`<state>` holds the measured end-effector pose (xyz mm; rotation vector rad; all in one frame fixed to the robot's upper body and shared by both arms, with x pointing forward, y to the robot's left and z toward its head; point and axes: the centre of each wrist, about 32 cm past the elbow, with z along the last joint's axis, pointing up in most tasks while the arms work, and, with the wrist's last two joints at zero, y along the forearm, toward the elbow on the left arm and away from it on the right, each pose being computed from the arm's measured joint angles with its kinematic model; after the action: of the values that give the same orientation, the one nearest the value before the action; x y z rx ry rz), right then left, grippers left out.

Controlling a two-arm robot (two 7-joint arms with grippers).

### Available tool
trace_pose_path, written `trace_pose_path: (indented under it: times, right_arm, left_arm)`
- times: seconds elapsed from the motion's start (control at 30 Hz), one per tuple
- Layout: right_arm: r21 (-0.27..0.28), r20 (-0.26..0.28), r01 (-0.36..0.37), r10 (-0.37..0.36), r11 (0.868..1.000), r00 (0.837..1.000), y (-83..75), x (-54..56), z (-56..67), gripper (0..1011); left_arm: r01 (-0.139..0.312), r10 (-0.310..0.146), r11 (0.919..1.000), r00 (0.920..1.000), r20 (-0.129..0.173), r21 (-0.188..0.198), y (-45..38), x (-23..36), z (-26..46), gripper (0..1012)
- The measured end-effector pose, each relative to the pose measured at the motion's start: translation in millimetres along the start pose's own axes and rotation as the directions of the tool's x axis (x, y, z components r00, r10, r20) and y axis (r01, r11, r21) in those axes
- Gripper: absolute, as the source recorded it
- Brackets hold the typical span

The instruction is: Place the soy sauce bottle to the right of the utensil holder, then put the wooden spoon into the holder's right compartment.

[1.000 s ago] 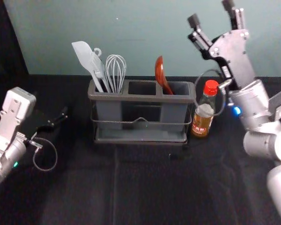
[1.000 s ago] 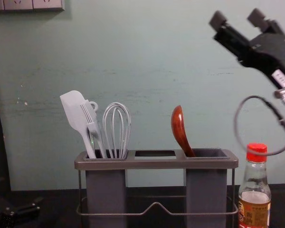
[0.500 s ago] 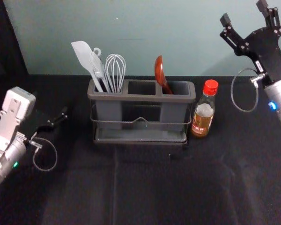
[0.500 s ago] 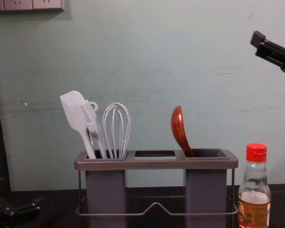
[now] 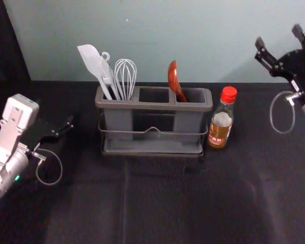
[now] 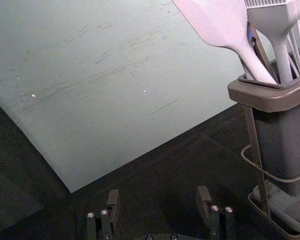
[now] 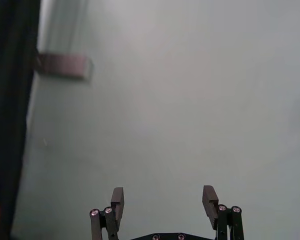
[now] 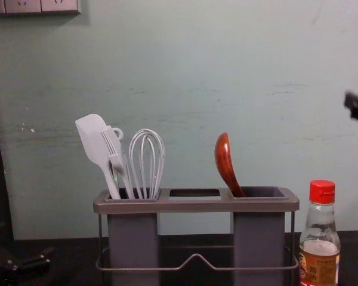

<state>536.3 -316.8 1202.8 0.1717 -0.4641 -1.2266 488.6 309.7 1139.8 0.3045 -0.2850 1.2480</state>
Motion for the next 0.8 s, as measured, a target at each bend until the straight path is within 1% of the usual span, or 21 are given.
trace_pose_path:
  times: [0.03, 0.13, 0.17, 0.23, 0.27, 0.3, 0.33, 0.4, 0.47, 0.53, 0.57, 0.6, 0.8]
  right_arm:
    - [-0.030, 0.008, 0.004, -0.004, 1.000, 1.000, -2.3, 2.0, -2.7, 1004]
    - [-0.079, 0.021, 0.006, -0.004, 0.997, 1.000, -5.8, 5.2, -7.5, 1004]
    - [-0.115, 0.024, 0.002, 0.001, 0.993, 1.000, -8.4, 6.4, -12.2, 1004]
    - [-0.147, 0.024, -0.004, 0.007, 0.989, 1.000, -10.5, 7.1, -16.5, 1004]
    - [-0.175, 0.022, -0.008, 0.013, 0.985, 1.000, -11.8, 7.3, -20.4, 1004]
    - [-0.175, 0.022, -0.008, 0.013, 0.985, 1.000, -11.8, 7.3, -20.4, 1004]
    - [-0.200, 0.017, -0.014, 0.018, 0.980, 1.000, -13.2, 7.3, -24.7, 1004]
    - [-0.231, 0.007, -0.021, 0.023, 0.973, 1.000, -14.4, 6.8, -29.5, 1004]
    - [-0.252, 0.000, -0.024, 0.025, 0.967, 1.000, -15.1, 6.3, -32.3, 1004]
    - [-0.301, -0.018, -0.031, 0.027, 0.953, 0.999, -16.4, 4.7, -36.6, 1004]
    - [-0.301, -0.018, -0.031, 0.027, 0.953, 0.999, -16.4, 4.7, -36.6, 1004]
    - [-0.321, -0.024, -0.035, 0.028, 0.946, 0.999, -16.8, 3.7, -38.0, 1004]
    - [-0.367, -0.040, -0.048, 0.036, 0.929, 0.999, -17.2, 0.2, -43.2, 1004]
  left_arm:
    - [0.000, 0.000, 1.0000, 1.0000, 0.000, 0.000, 0.0, 0.0, 0.0, 1000]
    - [0.000, 0.000, 1.0000, 1.0000, 0.000, 0.000, 0.0, 0.0, 0.0, 1000]
    - [0.000, 0.000, 1.0000, 1.0000, 0.000, 0.000, 0.0, 0.0, 0.0, 1000]
    - [0.000, 0.000, 1.0000, 1.0000, 0.000, 0.000, 0.0, 0.0, 0.0, 1000]
    - [0.000, 0.000, 1.0000, 1.0000, 0.000, 0.000, 0.0, 0.0, 0.0, 1000]
    - [0.000, 0.000, 1.0000, 1.0000, 0.000, 0.000, 0.0, 0.0, 0.0, 1000]
    - [0.000, 0.000, 1.0000, 1.0000, 0.000, 0.000, 0.0, 0.0, 0.0, 1000]
    - [0.000, 0.000, 1.0000, 1.0000, 0.000, 0.000, 0.0, 0.0, 0.0, 1000]
    - [0.000, 0.000, 1.0000, 1.0000, 0.000, 0.000, 0.0, 0.0, 0.0, 1000]
    - [0.000, 0.000, 1.0000, 1.0000, 0.000, 0.000, 0.0, 0.0, 0.0, 1000]
    - [0.000, 0.000, 1.0000, 1.0000, 0.000, 0.000, 0.0, 0.0, 0.0, 1000]
    - [0.000, 0.000, 1.0000, 1.0000, 0.000, 0.000, 0.0, 0.0, 0.0, 1000]
    - [0.000, 0.000, 1.0000, 1.0000, 0.000, 0.000, 0.0, 0.0, 0.0, 1000]
